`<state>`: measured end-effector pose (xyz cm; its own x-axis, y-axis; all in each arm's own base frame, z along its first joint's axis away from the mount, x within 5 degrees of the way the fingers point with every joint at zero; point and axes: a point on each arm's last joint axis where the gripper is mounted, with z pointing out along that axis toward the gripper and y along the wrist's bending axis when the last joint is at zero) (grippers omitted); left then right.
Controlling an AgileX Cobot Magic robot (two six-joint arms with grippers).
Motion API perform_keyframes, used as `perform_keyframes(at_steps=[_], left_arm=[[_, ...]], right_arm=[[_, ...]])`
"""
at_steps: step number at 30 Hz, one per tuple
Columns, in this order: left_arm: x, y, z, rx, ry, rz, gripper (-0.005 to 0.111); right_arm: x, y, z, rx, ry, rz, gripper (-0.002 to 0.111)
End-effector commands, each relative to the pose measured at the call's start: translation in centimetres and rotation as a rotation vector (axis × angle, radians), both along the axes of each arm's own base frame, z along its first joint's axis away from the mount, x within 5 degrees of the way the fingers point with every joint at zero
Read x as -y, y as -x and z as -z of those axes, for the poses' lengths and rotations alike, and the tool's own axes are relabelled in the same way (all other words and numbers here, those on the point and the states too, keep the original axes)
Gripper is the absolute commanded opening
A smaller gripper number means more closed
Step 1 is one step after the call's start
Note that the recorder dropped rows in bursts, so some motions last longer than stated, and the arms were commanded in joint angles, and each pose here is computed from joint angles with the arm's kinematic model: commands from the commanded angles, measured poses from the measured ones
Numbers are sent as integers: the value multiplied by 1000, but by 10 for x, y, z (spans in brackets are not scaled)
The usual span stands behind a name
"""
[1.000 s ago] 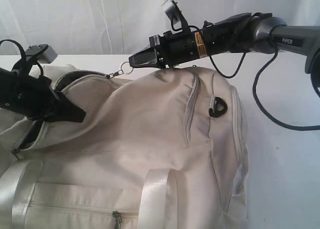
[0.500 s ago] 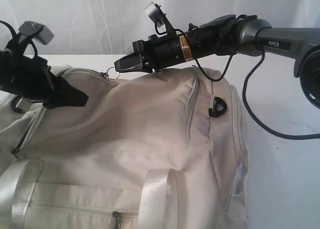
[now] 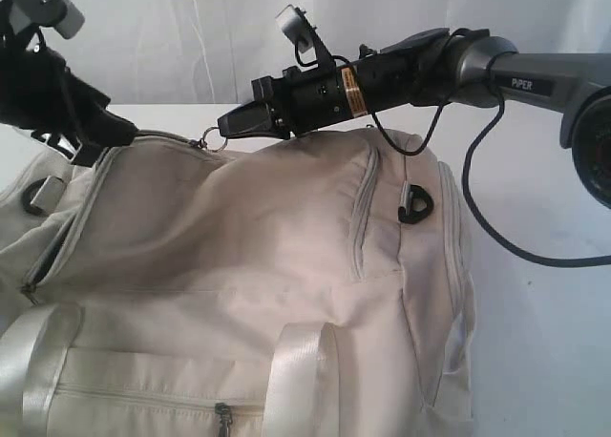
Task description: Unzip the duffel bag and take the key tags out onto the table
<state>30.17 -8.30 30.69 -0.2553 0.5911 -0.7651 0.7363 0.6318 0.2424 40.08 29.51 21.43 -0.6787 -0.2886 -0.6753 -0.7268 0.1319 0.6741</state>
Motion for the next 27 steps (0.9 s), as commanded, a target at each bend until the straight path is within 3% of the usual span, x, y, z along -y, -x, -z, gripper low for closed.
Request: perform_keyframes(at_steps=[1, 4, 7, 10, 12, 15, 22, 27], left_arm=[[25, 5, -6, 130, -82, 160, 55], [37, 3, -5, 171, -102, 170, 55], [43, -6, -11, 119, -113, 179, 54], [39, -20, -16, -41, -200, 125, 51], [31, -31, -18, -167, -338, 72, 51], [31, -42, -22, -260, -415, 96, 51], [53, -58, -25, -148, -445, 204, 53], [65, -58, -15, -174, -449, 237, 62]], right_arm=[[1, 1, -8, 6, -13, 6, 0], [1, 1, -8, 6, -13, 6, 0], [1, 1, -8, 6, -13, 8, 0], [2, 2, -8, 3, -15, -3, 0], [2, 2, -8, 2, -16, -5, 0], [2, 2, -8, 3, -16, -3, 0], [2, 2, -8, 1, -17, -8, 0], [2, 2, -8, 1, -17, -8, 0]])
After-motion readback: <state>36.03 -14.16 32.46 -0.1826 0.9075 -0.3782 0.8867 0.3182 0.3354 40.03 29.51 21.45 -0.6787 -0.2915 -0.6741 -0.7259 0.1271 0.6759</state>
